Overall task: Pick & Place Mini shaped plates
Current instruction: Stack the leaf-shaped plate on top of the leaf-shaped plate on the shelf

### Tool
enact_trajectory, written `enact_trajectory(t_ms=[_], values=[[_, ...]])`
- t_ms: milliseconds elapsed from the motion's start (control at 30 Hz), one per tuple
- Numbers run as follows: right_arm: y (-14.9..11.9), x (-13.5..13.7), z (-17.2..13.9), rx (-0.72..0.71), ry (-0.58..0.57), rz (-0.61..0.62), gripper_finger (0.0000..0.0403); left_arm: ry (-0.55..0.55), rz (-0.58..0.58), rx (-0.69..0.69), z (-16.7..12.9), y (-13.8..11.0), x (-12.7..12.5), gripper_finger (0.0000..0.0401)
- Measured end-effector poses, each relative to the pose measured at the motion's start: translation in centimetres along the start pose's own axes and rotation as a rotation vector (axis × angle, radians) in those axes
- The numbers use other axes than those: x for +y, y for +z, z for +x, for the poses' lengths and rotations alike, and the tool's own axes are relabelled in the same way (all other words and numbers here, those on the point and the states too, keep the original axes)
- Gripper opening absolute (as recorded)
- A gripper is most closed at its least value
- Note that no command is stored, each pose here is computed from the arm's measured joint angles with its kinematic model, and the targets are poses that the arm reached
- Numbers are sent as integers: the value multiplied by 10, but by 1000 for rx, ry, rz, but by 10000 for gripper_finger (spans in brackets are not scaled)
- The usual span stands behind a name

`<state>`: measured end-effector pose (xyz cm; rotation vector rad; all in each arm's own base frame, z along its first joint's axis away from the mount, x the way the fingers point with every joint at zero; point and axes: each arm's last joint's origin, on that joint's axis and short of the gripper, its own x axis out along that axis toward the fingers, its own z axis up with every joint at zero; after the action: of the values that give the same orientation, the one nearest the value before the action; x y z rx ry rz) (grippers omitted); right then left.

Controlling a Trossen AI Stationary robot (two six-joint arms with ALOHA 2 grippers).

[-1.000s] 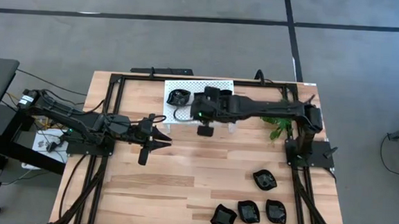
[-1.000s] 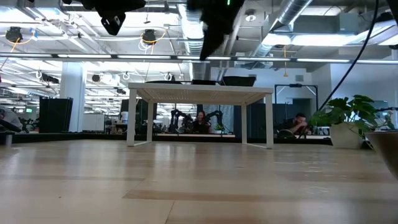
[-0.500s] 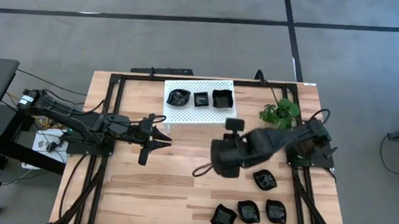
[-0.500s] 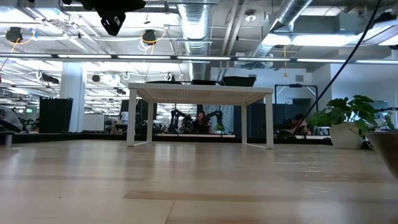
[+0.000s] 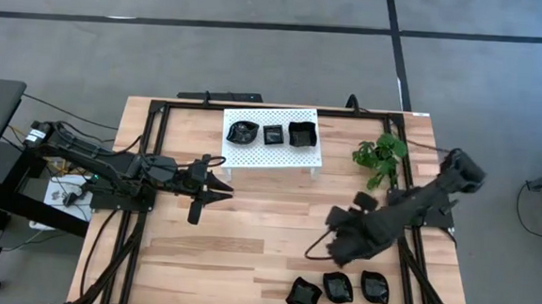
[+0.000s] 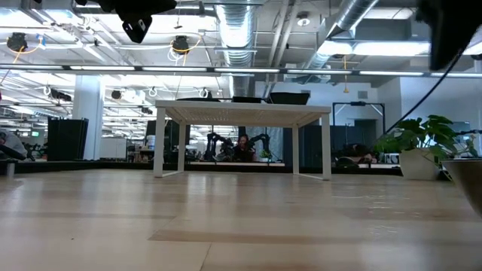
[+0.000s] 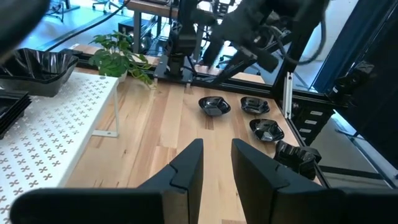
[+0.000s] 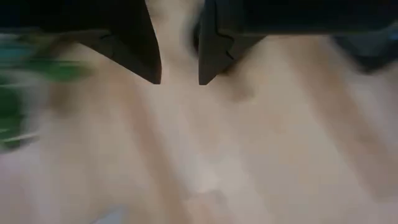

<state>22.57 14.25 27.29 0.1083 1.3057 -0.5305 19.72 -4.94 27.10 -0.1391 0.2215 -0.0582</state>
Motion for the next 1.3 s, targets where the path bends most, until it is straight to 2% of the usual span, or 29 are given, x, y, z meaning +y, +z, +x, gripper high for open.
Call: enact_trajectory(t_ms=[100, 167, 233, 500, 733, 967, 1100, 1300], values=[[-19, 1, 15, -28, 196, 156, 102, 0, -1, -2, 0, 0, 0, 85], [-28, 6, 25, 1, 312, 205, 102, -1, -1, -5, 0, 1, 0, 85], [-38, 9, 32, 20, 340, 223, 102, -1, 0, -7, 0, 1, 0, 85], [-58, 29, 59, 163, 264, 251, 114, -1, 2, -7, 0, 1, 0, 85], [-68, 48, 92, 313, 149, 202, 144, -1, 2, -7, 0, 1, 0, 85], [-69, 56, 104, 335, 114, 121, 155, -2, 2, -9, 0, 1, 0, 85], [-71, 54, 107, 354, 61, 116, 128, -3, 0, -15, 0, 1, 0, 85], [-70, 51, 100, 344, 87, 121, 36, -3, 0, -15, 0, 1, 0, 85]])
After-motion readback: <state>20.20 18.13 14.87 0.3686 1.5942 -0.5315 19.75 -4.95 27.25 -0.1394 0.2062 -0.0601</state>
